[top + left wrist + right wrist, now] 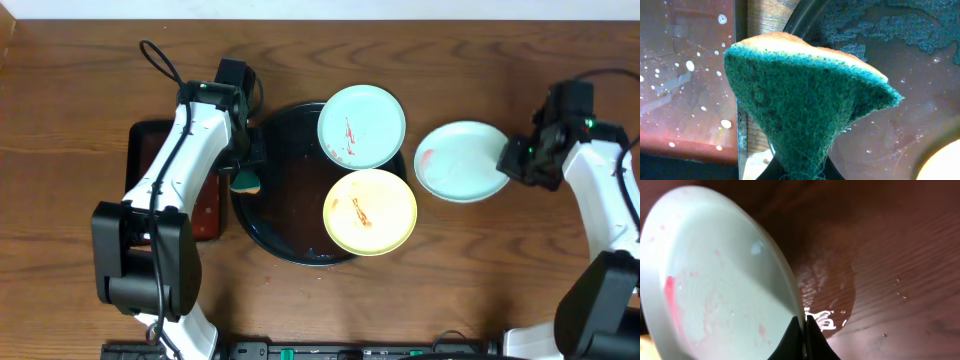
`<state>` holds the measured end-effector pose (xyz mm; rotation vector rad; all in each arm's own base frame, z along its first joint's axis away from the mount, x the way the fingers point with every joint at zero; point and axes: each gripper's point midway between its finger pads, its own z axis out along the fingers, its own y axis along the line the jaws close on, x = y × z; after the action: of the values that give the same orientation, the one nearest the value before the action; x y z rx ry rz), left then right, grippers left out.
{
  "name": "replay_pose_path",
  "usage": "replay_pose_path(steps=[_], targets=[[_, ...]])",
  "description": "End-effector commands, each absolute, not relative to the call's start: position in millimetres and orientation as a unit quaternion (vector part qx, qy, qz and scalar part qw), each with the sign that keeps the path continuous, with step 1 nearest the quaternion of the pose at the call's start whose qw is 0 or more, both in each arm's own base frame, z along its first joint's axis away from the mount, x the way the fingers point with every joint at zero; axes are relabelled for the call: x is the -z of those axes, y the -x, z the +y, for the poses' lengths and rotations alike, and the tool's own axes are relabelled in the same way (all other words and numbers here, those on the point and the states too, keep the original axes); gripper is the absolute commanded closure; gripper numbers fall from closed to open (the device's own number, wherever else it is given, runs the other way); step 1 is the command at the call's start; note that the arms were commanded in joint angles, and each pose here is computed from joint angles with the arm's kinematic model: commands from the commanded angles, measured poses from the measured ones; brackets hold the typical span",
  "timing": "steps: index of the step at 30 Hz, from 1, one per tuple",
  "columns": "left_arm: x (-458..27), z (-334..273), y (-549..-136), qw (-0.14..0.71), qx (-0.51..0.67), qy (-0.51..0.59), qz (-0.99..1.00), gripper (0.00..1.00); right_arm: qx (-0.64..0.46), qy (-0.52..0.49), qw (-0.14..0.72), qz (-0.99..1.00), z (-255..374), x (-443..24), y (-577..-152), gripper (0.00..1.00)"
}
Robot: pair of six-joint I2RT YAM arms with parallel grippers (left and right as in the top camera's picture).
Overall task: Clean dirty plates on tray and stack at the side
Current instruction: 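Place the green plate on the table right of the tray, release, then move right gripper to the yellow plate and drag it to tray center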
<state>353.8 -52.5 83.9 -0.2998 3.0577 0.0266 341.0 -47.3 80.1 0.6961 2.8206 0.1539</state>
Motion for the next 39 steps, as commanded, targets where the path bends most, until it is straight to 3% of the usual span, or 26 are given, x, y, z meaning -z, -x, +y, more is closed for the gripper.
replay_pose_path(steps=[1, 8, 11, 13, 17, 21, 25, 33, 39], targets=[[-94.9, -51.6, -358.0, 0.051, -0.007, 0.094, 0.994, 0.93, -0.083, -0.243, 0.112, 0.960, -45.2, -61.0, -331.4, 0.99], [-94.9, -51.6, -358.0, 0.051, -0.007, 0.094, 0.994, 0.93, -0.082, -0.247, 0.135, 0.956, -49.1, -32.4, -329.1, 0.98], [-94.9, -51.6, -358.0, 0.051, -0.007, 0.094, 0.994, 0.93, -0.071, -0.249, 0.132, 0.957, -52.0, -28.3, -325.3, 0.83], [-94.9, -51.6, -358.0, 0.051, -0.007, 0.094, 0.994, 0.93, -0.072, -0.249, 0.133, 0.957, -51.8, -29.0, -325.7, 0.81], [-94.9, -51.6, -358.0, 0.051, -0.007, 0.094, 0.994, 0.92, -0.111, -0.235, 0.126, 0.958, -38.5, -42.9, -328.9, 0.80], [-94.9, -51.6, -358.0, 0.051, -0.007, 0.094, 0.994, 0.92, -0.207, -0.134, 0.125, 0.961, 2.2, -81.8, -333.6, 0.73], [-94.9, -51.6, -358.0, 0.051, -0.007, 0.094, 0.994, 0.92, -0.236, -0.083, 0.106, 0.962, 30.4, -98.1, -324.0, 0.70], [-95.0, -51.7, -358.7, 0.053, -0.007, 0.094, 0.994, 0.92, -0.185, 0.019, 0.071, 0.980, 81.5, -81.3, -305.9, 0.59], [-95.0, -51.7, -358.7, 0.053, -0.007, 0.094, 0.994, 0.93, -0.127, 0.041, 0.051, 0.990, 101.8, -63.4, -300.1, 0.59]])
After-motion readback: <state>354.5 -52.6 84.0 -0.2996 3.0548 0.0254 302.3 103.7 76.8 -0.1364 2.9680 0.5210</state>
